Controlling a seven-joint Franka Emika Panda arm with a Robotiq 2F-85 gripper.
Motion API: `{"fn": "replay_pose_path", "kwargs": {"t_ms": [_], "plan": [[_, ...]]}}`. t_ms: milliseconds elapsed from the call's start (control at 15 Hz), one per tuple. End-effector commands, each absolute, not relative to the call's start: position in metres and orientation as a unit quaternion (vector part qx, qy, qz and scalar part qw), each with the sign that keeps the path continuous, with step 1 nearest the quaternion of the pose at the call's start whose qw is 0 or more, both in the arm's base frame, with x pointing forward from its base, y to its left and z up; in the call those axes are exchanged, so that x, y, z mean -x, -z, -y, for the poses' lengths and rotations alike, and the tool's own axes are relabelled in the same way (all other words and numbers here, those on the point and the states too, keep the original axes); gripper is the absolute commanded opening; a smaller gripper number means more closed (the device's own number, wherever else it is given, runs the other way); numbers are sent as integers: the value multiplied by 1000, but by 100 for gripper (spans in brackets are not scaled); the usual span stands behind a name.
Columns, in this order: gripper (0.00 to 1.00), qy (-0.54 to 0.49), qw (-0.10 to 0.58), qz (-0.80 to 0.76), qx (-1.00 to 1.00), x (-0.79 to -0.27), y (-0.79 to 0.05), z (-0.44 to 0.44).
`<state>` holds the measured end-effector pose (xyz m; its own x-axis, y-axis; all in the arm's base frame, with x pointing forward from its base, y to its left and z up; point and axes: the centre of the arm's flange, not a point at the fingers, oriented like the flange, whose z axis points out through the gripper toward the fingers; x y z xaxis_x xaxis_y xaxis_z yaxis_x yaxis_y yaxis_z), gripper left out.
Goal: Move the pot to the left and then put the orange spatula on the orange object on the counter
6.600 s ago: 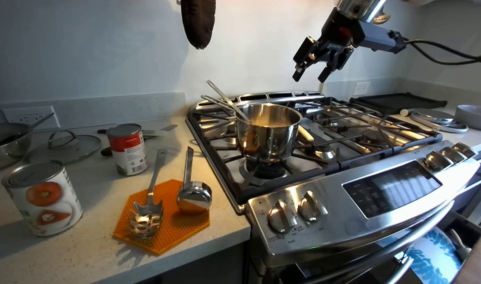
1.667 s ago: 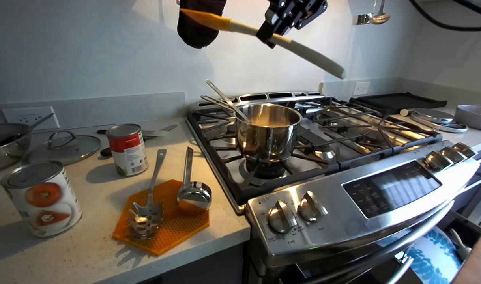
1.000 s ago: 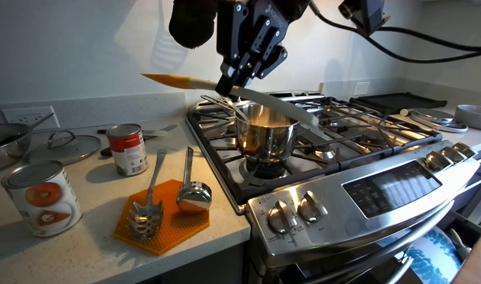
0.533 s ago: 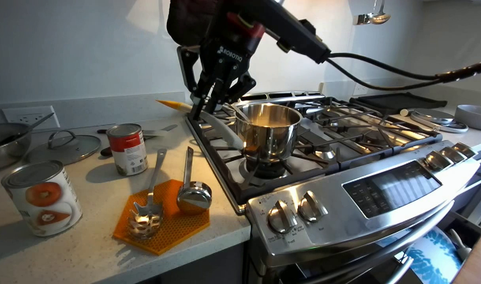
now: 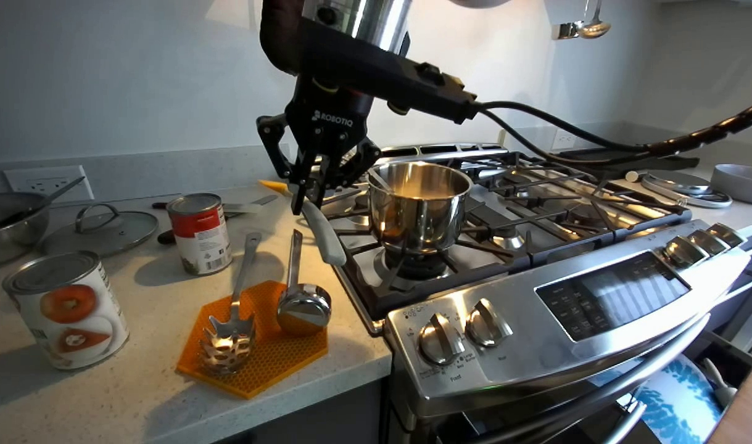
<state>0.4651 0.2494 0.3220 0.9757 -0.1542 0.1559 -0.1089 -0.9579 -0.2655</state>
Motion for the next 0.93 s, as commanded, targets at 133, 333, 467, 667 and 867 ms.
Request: {"fn": "replay_pose_path", "kwargs": {"t_ms": [133, 333, 467, 667, 867], "plan": [[4, 93, 127, -75, 985, -474, -319, -254], [4, 89, 121, -93, 984, -489, -307, -267], [4, 82, 122, -98, 984, -496, -299, -273], [4, 74, 121, -116, 983, -508, -285, -285], [4, 74, 107, -128, 983, -521, -270, -305]]}}
